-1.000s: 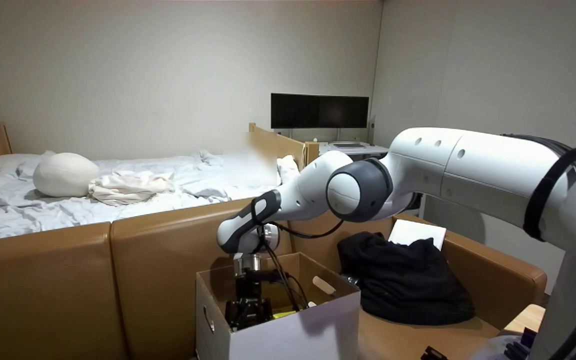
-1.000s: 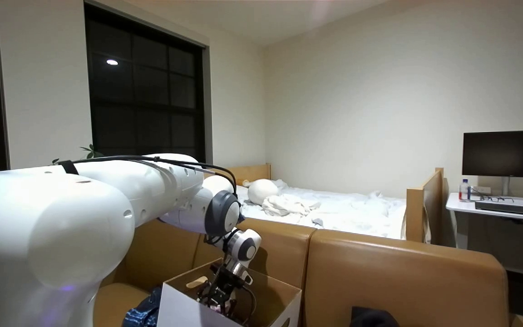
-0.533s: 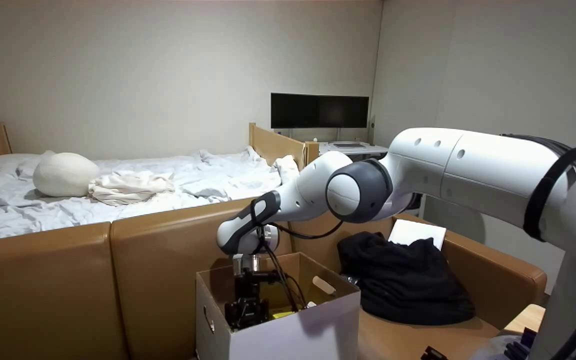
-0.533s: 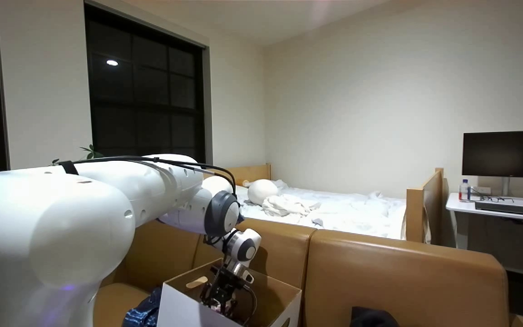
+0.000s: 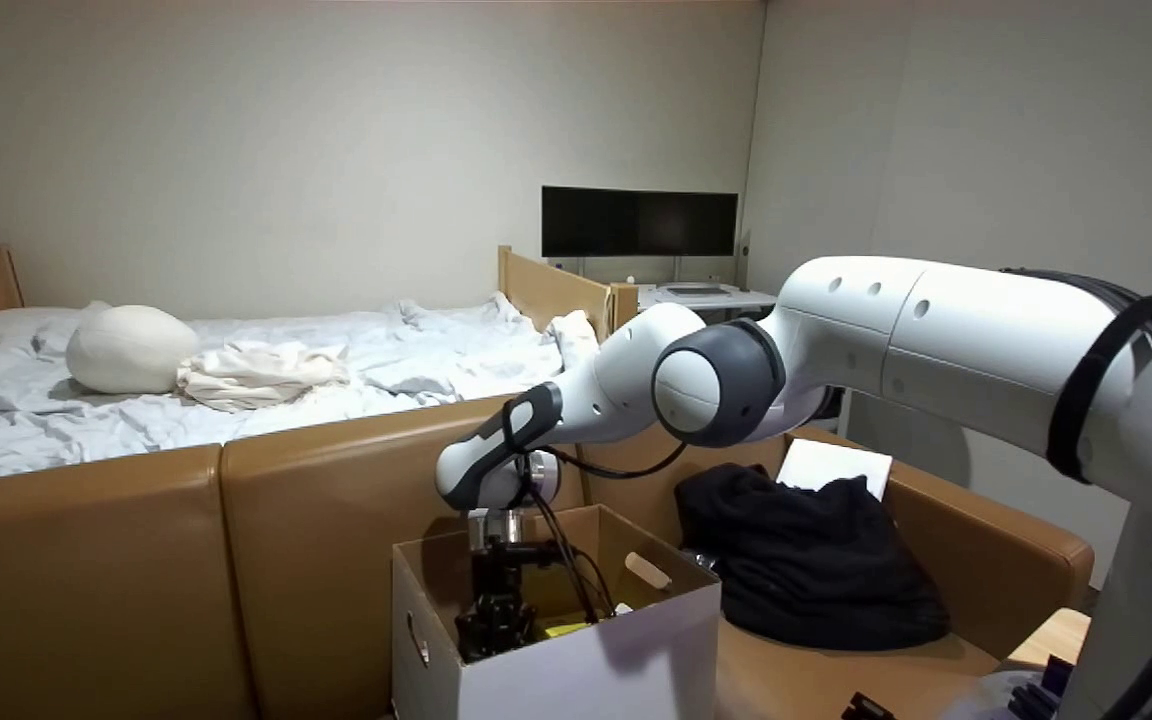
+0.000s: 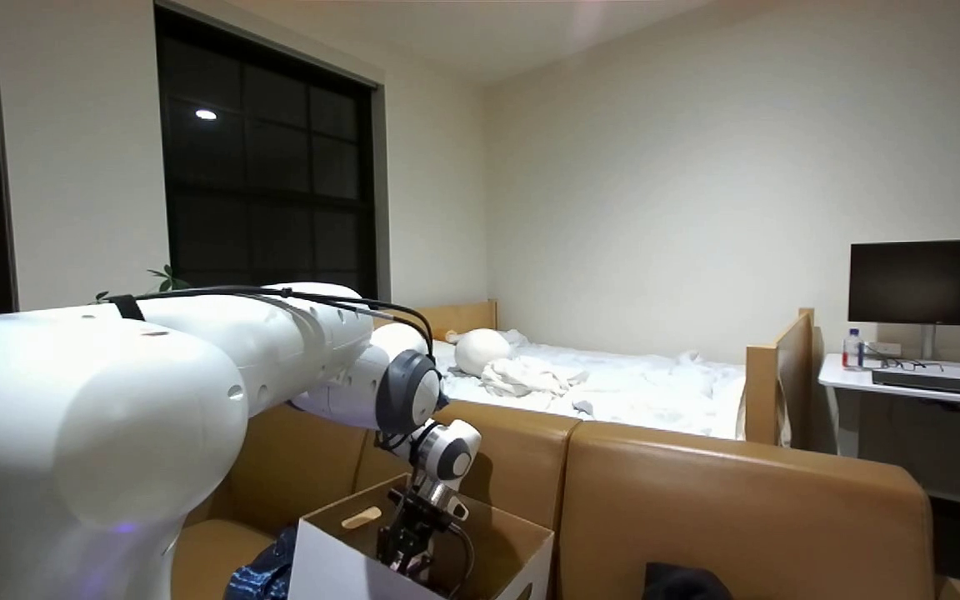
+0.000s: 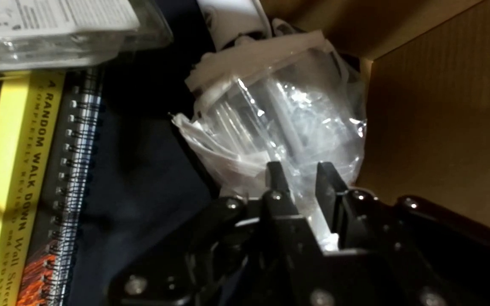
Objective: Take the umbrella and the jacket out of the box
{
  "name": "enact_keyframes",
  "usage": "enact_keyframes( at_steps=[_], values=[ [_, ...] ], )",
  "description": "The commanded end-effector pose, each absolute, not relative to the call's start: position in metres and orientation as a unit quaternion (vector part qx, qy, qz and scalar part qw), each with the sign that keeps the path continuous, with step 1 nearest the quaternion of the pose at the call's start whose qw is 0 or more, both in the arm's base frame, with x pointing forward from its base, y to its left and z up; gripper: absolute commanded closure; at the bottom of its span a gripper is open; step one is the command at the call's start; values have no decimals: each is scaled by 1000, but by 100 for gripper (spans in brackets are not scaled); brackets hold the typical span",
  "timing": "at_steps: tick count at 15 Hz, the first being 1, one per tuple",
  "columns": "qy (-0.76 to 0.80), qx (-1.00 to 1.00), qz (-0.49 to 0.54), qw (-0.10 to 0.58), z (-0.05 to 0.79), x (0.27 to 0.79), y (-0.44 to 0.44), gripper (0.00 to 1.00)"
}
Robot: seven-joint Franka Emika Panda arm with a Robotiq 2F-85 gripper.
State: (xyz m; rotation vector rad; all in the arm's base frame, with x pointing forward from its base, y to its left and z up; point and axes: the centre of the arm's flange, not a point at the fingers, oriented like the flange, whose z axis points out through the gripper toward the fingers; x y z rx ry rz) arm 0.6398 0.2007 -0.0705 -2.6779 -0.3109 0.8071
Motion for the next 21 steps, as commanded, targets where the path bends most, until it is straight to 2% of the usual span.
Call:
enact_keyframes(
  at_steps=[1,10,16,21],
  values=[
    [-97,-940,287,157,-81,645,201,99],
    [-85,-940,293,153,-77,634,202,99],
    [-82,-945,279,147,-28,576,211,97],
    [-103,-940,294,140,1,549,221,97]
  ],
)
